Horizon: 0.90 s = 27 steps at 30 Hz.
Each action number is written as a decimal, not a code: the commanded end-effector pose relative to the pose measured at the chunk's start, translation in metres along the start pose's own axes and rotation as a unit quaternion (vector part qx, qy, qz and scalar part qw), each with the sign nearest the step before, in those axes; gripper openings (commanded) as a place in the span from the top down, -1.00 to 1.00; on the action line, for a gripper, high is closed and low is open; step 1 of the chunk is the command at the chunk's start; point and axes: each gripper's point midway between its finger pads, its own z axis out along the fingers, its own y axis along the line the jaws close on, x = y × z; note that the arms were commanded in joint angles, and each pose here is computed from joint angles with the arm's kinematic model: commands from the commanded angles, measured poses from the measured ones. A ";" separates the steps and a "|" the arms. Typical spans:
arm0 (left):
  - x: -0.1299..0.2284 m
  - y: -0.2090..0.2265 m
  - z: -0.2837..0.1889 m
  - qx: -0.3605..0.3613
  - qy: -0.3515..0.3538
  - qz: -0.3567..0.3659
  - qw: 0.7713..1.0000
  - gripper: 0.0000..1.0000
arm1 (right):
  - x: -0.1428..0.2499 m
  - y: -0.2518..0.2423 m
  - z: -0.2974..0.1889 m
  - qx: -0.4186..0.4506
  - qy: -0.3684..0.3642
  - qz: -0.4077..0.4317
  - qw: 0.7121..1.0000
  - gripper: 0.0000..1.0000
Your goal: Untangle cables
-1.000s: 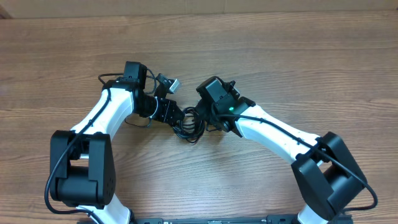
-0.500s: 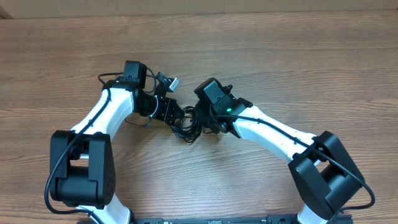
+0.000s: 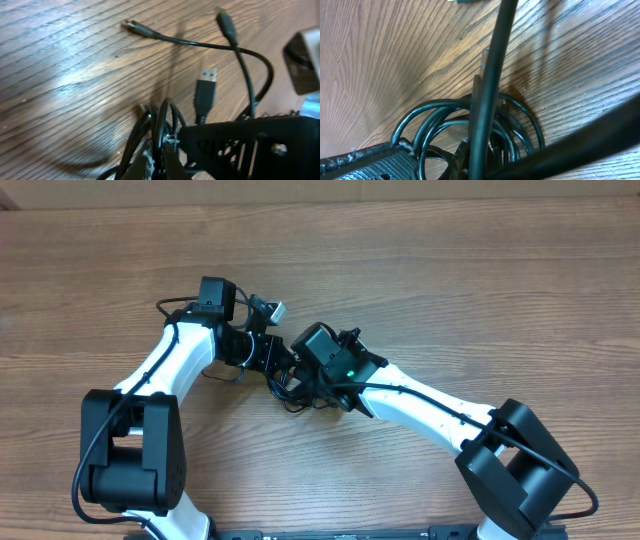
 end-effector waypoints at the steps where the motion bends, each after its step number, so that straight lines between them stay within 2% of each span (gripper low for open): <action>1: -0.002 0.003 -0.006 -0.019 -0.009 -0.013 1.000 0.92 | 0.000 -0.005 0.004 0.009 -0.007 0.000 1.000 0.92; 12: 0.000 0.004 -0.004 -0.019 -0.008 -0.014 1.000 0.91 | -0.009 0.001 0.002 -0.006 0.009 -0.080 0.997 0.92; 14: 0.001 0.006 -0.003 -0.022 -0.006 -0.015 1.000 0.91 | -0.010 0.000 0.002 -0.006 0.012 -0.086 0.996 0.80; 23: 0.004 0.013 0.000 -0.037 0.000 -0.030 0.999 0.86 | -0.012 0.000 0.002 -0.005 0.010 -0.085 0.996 0.92; 24: 0.004 0.013 -0.001 -0.037 0.000 -0.029 0.999 0.83 | -0.012 0.000 0.002 -0.005 0.010 -0.085 0.996 0.93; 26: 0.004 0.013 0.000 -0.038 0.000 -0.029 0.999 0.42 | -0.012 0.000 0.002 -0.005 0.010 -0.085 0.996 0.93; 27: 0.004 0.014 0.000 -0.042 0.002 -0.027 0.999 0.30 | -0.012 0.000 0.002 -0.005 0.010 -0.085 0.996 0.93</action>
